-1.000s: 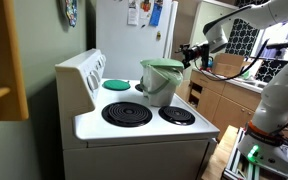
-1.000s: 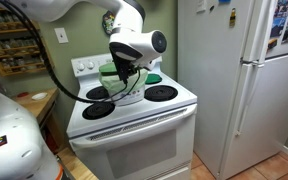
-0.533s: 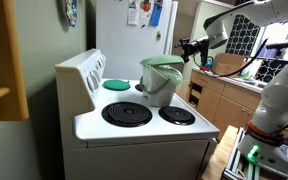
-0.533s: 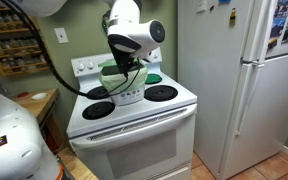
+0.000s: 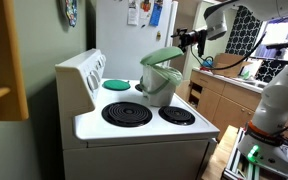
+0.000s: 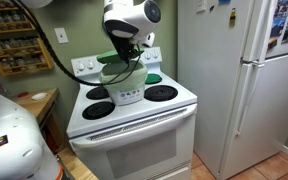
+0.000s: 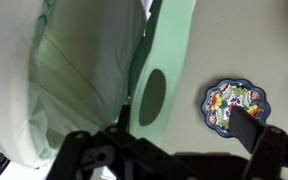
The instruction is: Open the white and green bin.
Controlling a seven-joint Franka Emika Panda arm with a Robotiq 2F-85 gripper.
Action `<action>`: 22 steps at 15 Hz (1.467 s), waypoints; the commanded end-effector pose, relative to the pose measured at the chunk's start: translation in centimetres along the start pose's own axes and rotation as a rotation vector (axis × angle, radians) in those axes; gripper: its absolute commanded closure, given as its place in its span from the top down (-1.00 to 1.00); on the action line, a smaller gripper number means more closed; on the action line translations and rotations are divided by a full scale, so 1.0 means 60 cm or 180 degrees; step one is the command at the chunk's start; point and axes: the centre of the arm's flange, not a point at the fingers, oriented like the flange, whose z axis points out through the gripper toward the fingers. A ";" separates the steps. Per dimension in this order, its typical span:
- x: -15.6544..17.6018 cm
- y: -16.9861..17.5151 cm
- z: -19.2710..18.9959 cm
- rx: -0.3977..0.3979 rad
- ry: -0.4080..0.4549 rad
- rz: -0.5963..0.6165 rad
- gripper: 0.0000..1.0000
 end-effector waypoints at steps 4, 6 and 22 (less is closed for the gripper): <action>0.037 -0.078 0.032 -0.0005 0.0074 -0.0108 1.00; 0.048 -0.097 0.037 -0.0027 0.0107 -0.0161 1.00; 0.090 -0.167 0.086 0.0373 0.0143 -0.0283 1.00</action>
